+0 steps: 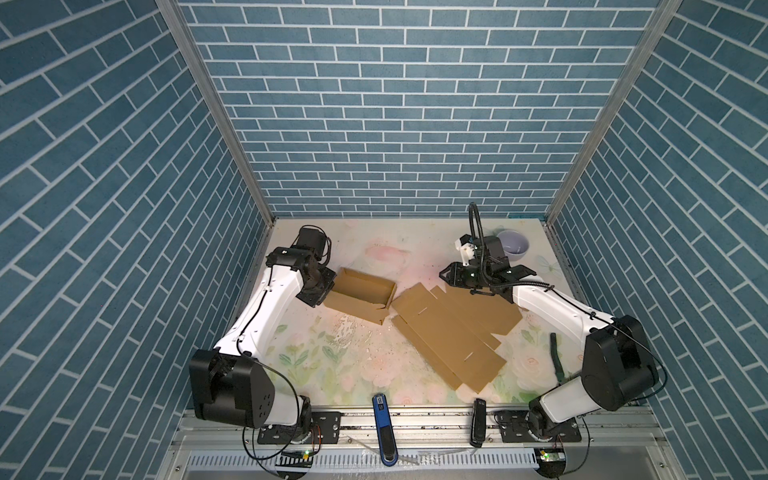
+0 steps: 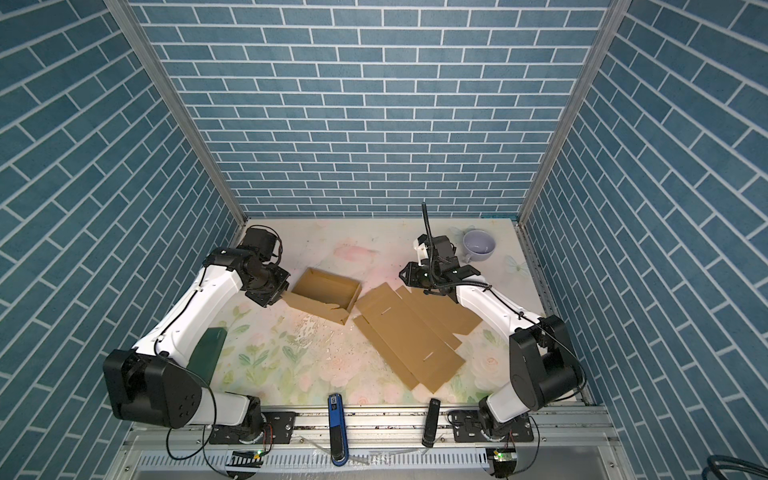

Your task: Fold the paper box

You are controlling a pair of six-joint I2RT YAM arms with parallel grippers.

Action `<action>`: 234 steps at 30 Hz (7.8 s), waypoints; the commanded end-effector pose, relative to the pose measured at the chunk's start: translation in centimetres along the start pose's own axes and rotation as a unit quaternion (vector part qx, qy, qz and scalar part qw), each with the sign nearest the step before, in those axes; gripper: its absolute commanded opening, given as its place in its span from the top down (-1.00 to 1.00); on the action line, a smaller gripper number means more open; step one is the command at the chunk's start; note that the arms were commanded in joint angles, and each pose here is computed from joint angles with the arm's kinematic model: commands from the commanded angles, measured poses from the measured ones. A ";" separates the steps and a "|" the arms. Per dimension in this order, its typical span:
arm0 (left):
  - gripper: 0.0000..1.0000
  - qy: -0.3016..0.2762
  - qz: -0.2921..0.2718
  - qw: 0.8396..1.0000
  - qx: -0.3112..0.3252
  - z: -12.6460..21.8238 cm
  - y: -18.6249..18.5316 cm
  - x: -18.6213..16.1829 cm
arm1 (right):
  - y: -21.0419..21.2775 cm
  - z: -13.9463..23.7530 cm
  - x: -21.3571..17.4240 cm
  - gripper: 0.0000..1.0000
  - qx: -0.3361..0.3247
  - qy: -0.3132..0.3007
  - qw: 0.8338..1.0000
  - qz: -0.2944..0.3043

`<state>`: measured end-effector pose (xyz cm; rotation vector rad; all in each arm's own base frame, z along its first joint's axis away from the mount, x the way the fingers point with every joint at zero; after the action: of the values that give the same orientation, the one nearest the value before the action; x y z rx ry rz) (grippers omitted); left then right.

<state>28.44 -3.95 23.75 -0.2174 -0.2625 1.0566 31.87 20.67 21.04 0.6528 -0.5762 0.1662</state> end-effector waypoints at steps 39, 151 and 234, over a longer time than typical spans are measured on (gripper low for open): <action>0.98 0.108 -0.396 0.912 -0.027 1.7 -9.2 6.5 | -0.6 -0.5 0.3 0.40 -0.022 0.036 0.999 0.015; 0.19 -0.085 -0.138 0.986 -0.032 -9.9 9.6 -8.1 | 8.0 -8.7 -0.6 0.36 0.043 0.078 0.972 0.216; -0.03 -0.127 -0.471 0.860 -0.152 0.3 -6.0 4.4 | 8.0 -6.3 4.6 0.26 -0.027 0.013 0.986 0.167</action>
<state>34.28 -2.83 26.57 -0.1878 -0.6985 0.1095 35.58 29.93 23.45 0.5022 -0.6759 0.4736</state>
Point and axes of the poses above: each gripper's point midway between its finger pads, its own z axis back along the fingers, its own y axis along the line the jaws close on, x = y × z, the point moved 7 cm from there along z, back along the fingers, and after that the axes turned 2 degrees about z, right-handed, at the moved point
